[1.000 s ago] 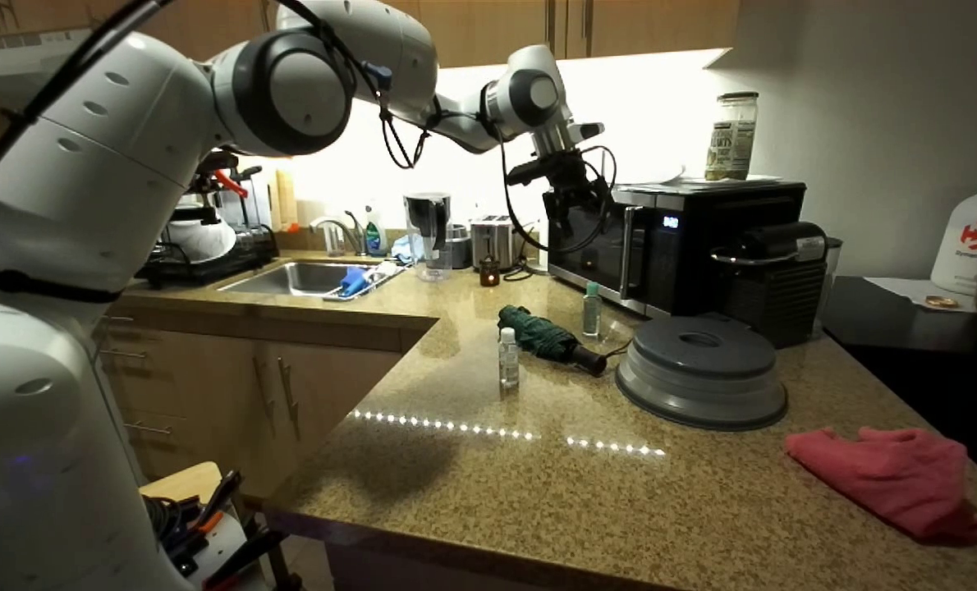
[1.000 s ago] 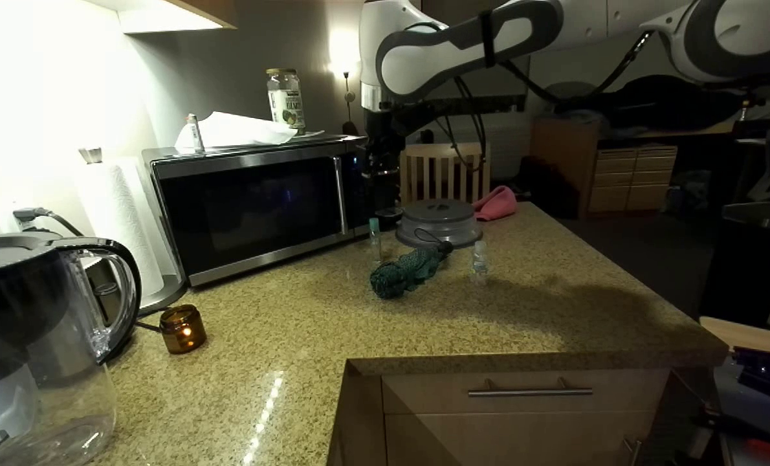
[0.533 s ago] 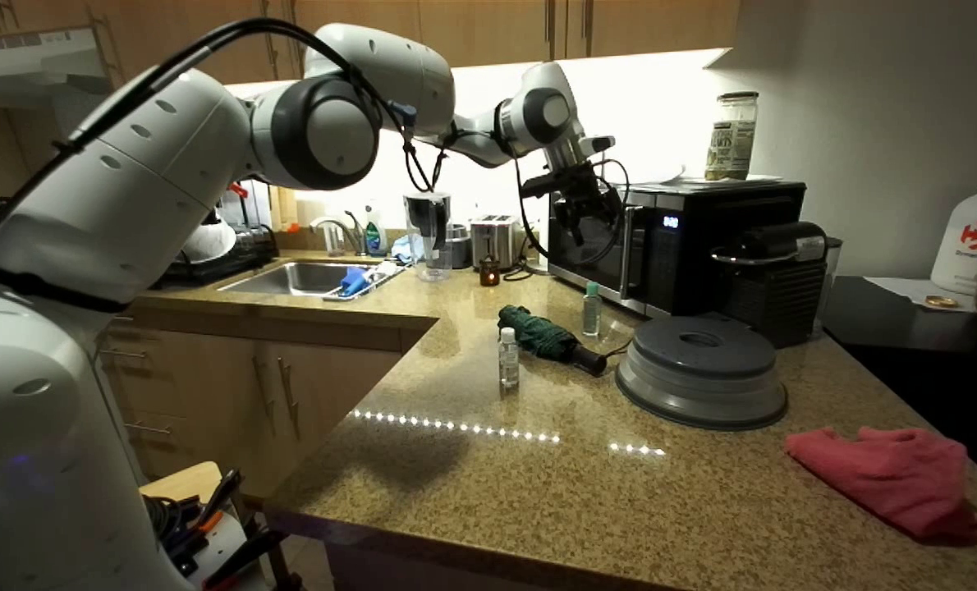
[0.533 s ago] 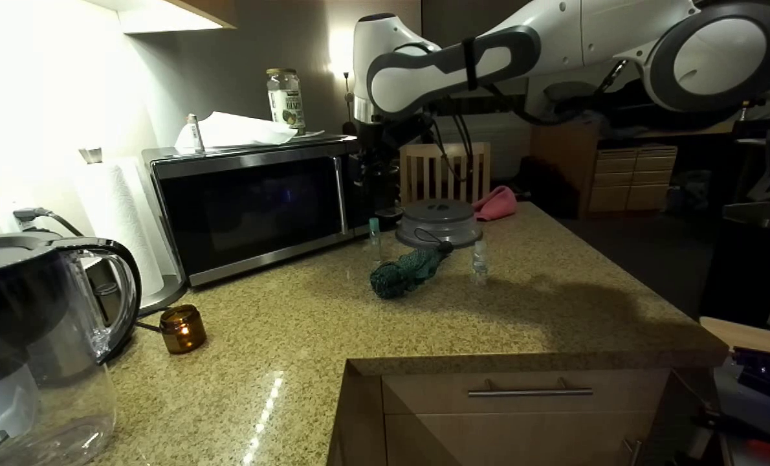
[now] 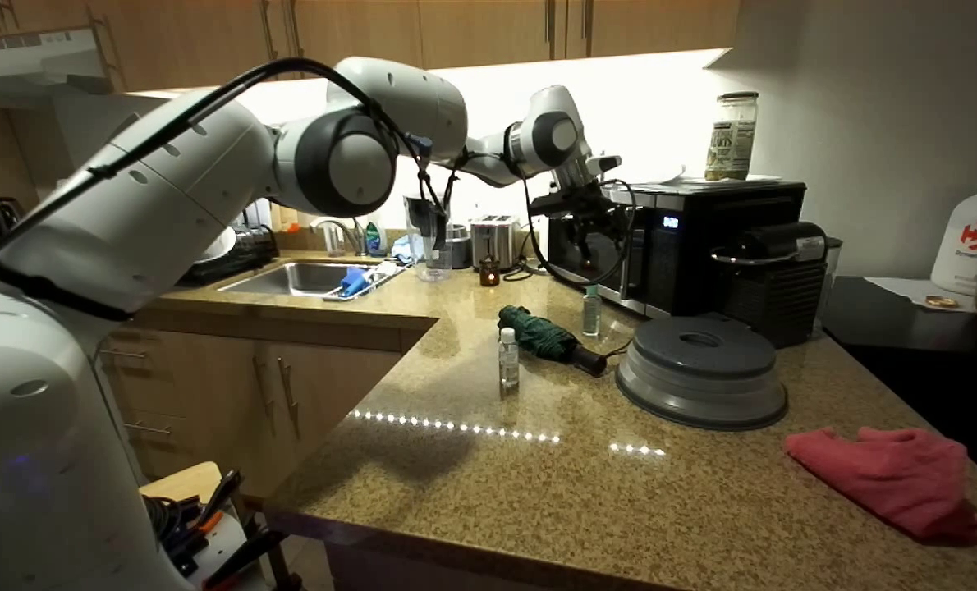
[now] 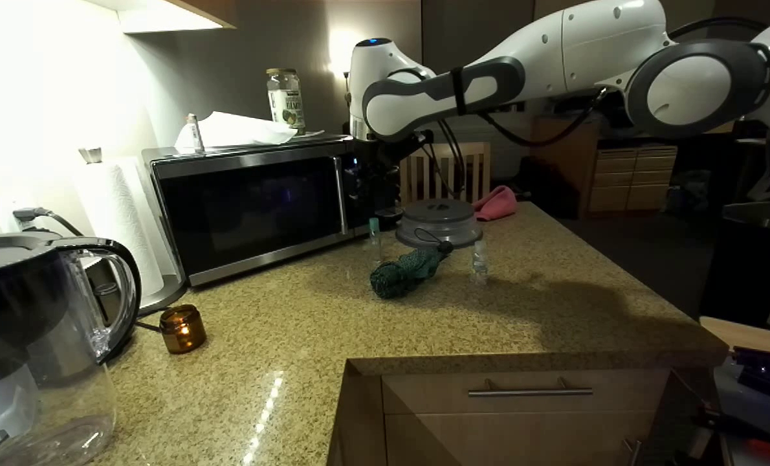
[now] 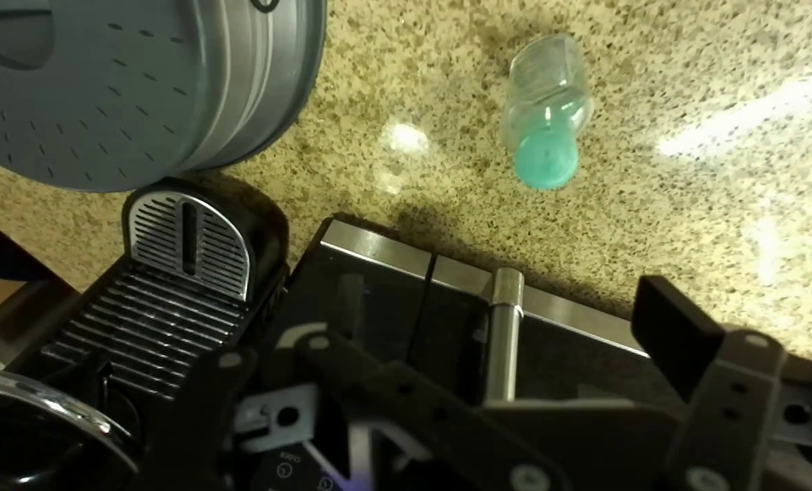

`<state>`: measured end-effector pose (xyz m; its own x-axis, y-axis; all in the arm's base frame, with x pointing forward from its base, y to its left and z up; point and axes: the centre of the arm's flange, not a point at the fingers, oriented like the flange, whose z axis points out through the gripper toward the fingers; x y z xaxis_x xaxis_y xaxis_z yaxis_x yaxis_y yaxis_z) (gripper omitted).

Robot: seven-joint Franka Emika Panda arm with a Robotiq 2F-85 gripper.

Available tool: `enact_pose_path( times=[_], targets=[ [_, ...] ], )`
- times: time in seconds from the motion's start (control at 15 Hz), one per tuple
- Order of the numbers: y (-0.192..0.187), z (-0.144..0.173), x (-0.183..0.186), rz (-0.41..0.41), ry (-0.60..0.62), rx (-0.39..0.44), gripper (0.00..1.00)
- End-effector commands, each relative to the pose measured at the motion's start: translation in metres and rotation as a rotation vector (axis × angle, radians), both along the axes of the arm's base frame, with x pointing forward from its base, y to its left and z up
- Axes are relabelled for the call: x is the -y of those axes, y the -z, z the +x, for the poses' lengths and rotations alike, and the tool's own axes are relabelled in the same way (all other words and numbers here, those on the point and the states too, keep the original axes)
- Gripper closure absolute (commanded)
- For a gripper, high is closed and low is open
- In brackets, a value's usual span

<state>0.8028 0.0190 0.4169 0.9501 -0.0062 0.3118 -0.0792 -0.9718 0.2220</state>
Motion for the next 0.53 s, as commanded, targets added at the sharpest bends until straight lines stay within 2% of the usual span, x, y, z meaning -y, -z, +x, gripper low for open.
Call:
enact_pose_path(
  times=[0.0,0.47],
  targets=[
    [0.002,0.014,0.007,0.006,-0.033,0.017,0.00],
    [0.015,0.017,0.014,0.002,-0.024,0.026,0.00]
  ],
)
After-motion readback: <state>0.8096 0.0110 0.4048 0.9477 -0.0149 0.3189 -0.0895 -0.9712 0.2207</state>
